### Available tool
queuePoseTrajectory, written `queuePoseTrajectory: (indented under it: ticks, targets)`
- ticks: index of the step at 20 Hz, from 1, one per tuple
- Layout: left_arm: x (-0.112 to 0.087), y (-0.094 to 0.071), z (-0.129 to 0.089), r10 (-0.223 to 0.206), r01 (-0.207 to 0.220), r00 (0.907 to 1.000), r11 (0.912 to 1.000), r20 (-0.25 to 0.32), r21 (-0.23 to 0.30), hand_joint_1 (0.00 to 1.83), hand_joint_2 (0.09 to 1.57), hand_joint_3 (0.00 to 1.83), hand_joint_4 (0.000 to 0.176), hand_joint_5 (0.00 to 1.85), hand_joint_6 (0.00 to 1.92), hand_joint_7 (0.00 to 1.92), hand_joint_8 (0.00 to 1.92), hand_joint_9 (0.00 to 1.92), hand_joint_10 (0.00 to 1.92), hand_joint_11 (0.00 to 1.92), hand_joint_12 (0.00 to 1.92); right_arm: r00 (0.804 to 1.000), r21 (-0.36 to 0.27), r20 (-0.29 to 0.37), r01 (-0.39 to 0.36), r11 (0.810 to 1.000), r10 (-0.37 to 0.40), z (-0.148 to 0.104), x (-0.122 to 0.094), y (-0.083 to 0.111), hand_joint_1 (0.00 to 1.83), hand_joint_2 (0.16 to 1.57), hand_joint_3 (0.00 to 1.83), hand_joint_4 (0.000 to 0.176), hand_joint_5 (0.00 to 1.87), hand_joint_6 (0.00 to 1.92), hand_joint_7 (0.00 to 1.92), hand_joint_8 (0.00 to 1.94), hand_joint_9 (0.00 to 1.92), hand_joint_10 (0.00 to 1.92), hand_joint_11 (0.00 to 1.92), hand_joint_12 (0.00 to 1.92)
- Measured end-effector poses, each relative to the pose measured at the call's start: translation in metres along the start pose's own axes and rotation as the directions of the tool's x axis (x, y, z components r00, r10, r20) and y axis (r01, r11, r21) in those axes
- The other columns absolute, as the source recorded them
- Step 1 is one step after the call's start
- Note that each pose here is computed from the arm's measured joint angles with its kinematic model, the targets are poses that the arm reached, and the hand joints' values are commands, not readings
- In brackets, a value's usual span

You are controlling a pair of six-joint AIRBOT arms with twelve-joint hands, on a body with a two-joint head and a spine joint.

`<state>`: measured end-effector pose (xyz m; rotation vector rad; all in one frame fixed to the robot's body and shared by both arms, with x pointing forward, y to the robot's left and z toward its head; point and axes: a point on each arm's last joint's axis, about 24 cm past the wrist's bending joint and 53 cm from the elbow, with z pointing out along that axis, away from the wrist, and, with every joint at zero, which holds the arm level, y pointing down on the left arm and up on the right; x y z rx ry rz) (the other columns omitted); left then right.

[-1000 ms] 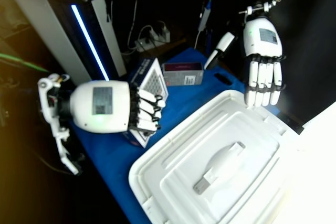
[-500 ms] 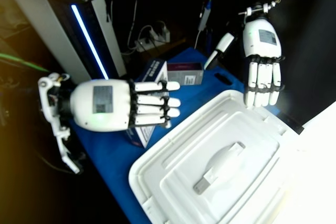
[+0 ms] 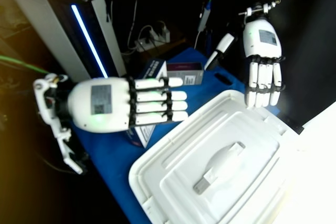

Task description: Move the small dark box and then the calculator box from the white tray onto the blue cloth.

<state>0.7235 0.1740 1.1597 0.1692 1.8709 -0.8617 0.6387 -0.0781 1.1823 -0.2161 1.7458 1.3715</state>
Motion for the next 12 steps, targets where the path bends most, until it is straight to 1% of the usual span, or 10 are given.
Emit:
queuePoseTrajectory:
  ticks: [2,3,4,5,7,8,9,10,11,12]
  targets:
    - [-0.008,0.003,-0.002,-0.040,0.040,0.9982,0.9992,0.045,-0.001,0.72,0.73,0.00,0.000,0.18,0.00,0.23,0.00,0.23,0.00,0.00,0.36,1.000,-0.011,0.019,0.014,1.000,-0.014,0.001,-0.011,0.004,0.85,0.61,0.00,0.138,0.00,0.00,0.00,0.00,0.00,0.00,0.00,0.00]
    - [-0.009,0.003,-0.002,-0.047,0.047,0.9976,0.9989,0.050,0.003,0.73,0.73,0.00,0.000,0.14,0.00,0.17,0.00,0.18,0.00,0.00,0.25,0.999,-0.023,0.042,0.021,1.000,-0.020,0.001,-0.022,0.008,0.85,0.60,0.00,0.160,0.00,0.00,0.00,0.00,0.00,0.00,0.00,0.00]
    - [-0.007,0.003,-0.002,-0.046,0.046,0.9978,0.9989,0.048,0.006,0.73,0.73,0.00,0.000,0.14,0.00,0.17,0.00,0.18,0.00,0.00,0.25,0.998,-0.026,0.063,0.021,0.999,-0.019,0.000,-0.030,0.009,0.85,0.60,0.00,0.160,0.00,0.00,0.00,0.00,0.00,0.00,0.00,0.00]
    - [-0.007,0.003,-0.003,-0.057,0.056,0.9971,0.9983,0.051,0.012,0.66,0.77,0.01,0.008,0.07,0.00,0.06,0.00,0.09,0.00,0.00,0.10,0.996,-0.025,0.085,0.025,0.999,-0.023,-0.003,-0.040,0.008,0.86,0.62,0.00,0.154,0.00,0.00,0.00,0.00,0.00,0.00,0.00,0.00]
    - [-0.006,0.004,-0.004,-0.059,0.059,0.9964,0.9982,0.060,0.010,0.62,0.76,0.00,0.002,0.05,0.00,0.06,0.00,0.10,0.01,0.04,0.11,0.994,-0.008,0.099,0.042,0.999,-0.041,-0.010,-0.048,0.005,0.84,0.64,0.01,0.111,0.00,0.00,0.00,0.00,0.00,0.00,0.00,0.00]
    - [-0.008,0.005,-0.004,-0.066,0.066,0.9953,0.9978,0.071,0.009,0.62,0.76,0.00,0.002,0.05,0.00,0.06,0.00,0.10,0.01,0.04,0.11,0.993,0.002,0.107,0.056,0.998,-0.056,-0.012,-0.051,0.003,0.84,0.64,0.01,0.111,0.00,0.00,0.00,0.00,0.00,0.00,0.00,0.00]
    - [-0.010,0.006,-0.007,-0.086,0.085,0.9929,0.9963,0.082,0.013,0.62,0.76,0.00,0.021,0.06,0.00,0.08,0.01,0.11,0.01,0.04,0.11,0.990,0.010,0.129,0.053,0.999,-0.054,-0.015,-0.058,0.002,0.79,0.65,0.01,0.098,0.00,0.00,0.00,0.00,0.00,0.00,0.00,0.00]
    - [-0.016,0.004,-0.011,-0.094,0.092,0.9907,0.9954,0.098,0.024,0.62,0.77,0.00,0.005,0.05,0.00,0.09,0.01,0.13,0.01,0.06,0.13,0.987,0.011,0.150,0.058,0.998,-0.059,-0.017,-0.066,0.002,0.72,0.67,0.02,0.102,0.00,0.00,0.00,0.00,0.00,0.00,0.00,0.00]
    - [-0.018,0.005,-0.015,-0.088,0.086,0.9907,0.9960,0.104,0.022,0.62,0.77,0.00,0.005,0.05,0.00,0.09,0.01,0.13,0.01,0.06,0.13,0.985,0.018,0.161,0.065,0.998,-0.067,-0.018,-0.070,0.001,0.72,0.67,0.02,0.102,0.00,0.00,0.00,0.00,0.00,0.00,0.00,0.00]
    - [-0.020,0.006,-0.020,-0.090,0.089,0.9895,0.9959,0.113,0.020,0.62,0.77,0.00,0.000,0.04,0.00,0.09,0.01,0.13,0.01,0.07,0.13,0.982,0.015,0.175,0.063,0.998,-0.065,-0.018,-0.076,0.003,0.68,0.66,0.01,0.132,0.00,0.00,0.00,0.00,0.00,0.00,0.00,0.00]
